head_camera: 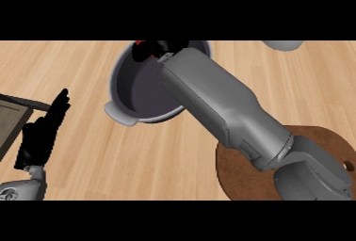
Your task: Pick the tomato from the cutting board and place it in the pot
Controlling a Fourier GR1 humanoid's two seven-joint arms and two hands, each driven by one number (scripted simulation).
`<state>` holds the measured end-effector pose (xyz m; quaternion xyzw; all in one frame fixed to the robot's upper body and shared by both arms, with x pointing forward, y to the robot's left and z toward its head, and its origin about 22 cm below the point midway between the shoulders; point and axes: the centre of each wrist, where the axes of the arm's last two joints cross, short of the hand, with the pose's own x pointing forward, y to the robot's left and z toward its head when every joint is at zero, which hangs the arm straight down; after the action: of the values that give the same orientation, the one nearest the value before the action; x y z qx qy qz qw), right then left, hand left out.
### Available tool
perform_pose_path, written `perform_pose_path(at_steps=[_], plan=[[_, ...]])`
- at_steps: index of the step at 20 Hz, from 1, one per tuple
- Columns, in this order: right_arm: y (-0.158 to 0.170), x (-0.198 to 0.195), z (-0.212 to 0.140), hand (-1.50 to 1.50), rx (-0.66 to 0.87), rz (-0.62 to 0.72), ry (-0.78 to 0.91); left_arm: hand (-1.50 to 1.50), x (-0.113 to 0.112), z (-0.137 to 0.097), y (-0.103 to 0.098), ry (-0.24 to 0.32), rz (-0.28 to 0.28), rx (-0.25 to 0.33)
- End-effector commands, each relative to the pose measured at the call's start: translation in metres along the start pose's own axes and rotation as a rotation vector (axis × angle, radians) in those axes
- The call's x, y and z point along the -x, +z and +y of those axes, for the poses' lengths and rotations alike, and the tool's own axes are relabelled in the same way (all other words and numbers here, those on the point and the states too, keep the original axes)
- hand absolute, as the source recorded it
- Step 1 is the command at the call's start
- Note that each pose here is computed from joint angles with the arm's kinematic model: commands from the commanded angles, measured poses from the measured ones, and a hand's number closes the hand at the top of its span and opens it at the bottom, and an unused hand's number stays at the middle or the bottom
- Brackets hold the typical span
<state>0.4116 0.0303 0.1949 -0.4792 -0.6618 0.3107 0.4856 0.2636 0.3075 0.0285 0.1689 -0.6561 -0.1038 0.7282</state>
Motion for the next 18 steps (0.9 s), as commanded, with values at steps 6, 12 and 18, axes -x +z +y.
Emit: perform_pose_path(at_steps=[6,12,18], plan=[[-0.014,0.039,0.019,-1.50,-0.066,0.103,-0.109,0.00,-0.006,-0.006,-0.010,0.010,-0.015,0.028],[-0.014,0.049,0.024,-1.50,-0.093,0.084,-0.231,0.00,-0.013,-0.014,-0.009,-0.005,-0.033,0.045],[-0.016,0.049,0.019,-1.50,0.056,0.017,-0.384,0.00,-0.015,-0.014,-0.008,0.002,-0.035,0.031]])
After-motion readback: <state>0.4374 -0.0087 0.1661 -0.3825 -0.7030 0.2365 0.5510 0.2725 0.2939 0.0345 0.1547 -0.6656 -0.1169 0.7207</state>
